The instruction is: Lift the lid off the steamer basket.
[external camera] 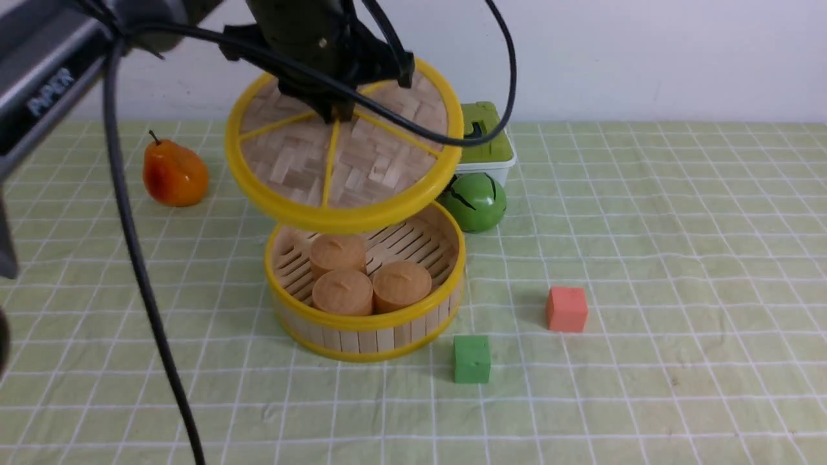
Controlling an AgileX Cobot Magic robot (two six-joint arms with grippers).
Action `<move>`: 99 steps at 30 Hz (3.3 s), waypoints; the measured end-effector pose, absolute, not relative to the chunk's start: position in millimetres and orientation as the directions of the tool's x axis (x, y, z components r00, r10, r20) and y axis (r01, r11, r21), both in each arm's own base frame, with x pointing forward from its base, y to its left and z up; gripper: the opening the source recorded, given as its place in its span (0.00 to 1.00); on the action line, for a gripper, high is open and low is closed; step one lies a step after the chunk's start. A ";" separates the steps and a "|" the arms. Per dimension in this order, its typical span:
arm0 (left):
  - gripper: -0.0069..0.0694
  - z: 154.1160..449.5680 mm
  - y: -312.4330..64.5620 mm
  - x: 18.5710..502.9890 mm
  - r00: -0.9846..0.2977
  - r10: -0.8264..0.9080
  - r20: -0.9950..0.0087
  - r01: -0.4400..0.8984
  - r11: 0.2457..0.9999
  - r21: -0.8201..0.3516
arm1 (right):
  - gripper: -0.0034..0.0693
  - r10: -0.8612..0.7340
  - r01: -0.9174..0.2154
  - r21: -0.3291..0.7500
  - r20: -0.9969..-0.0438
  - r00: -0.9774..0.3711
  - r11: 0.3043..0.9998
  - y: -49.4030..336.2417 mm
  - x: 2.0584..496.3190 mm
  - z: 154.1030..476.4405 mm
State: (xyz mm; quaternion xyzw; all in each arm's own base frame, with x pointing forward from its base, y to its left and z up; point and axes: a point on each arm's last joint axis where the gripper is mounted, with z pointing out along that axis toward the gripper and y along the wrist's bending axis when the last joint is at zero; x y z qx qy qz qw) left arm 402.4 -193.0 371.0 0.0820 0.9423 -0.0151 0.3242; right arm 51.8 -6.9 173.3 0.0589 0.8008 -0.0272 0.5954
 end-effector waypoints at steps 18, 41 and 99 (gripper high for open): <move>0.22 307.7 -16.5 411.3 -0.896 -0.173 -0.408 -0.244 0.961 0.128 | 0.38 0.062 0.127 0.027 -0.957 -0.284 0.992 -6.9 51.8 173.3; 0.45 328.8 -4.4 380.3 -0.697 -0.326 -0.639 -0.306 0.941 -0.146 | 0.38 0.062 0.127 0.027 -0.957 -0.284 0.992 -6.9 51.8 173.3; 0.07 168.7 -4.9 51.9 -0.328 -0.114 -0.938 0.058 0.988 -0.141 | 0.38 0.061 0.127 0.026 -0.956 -0.286 0.992 -6.9 51.9 173.2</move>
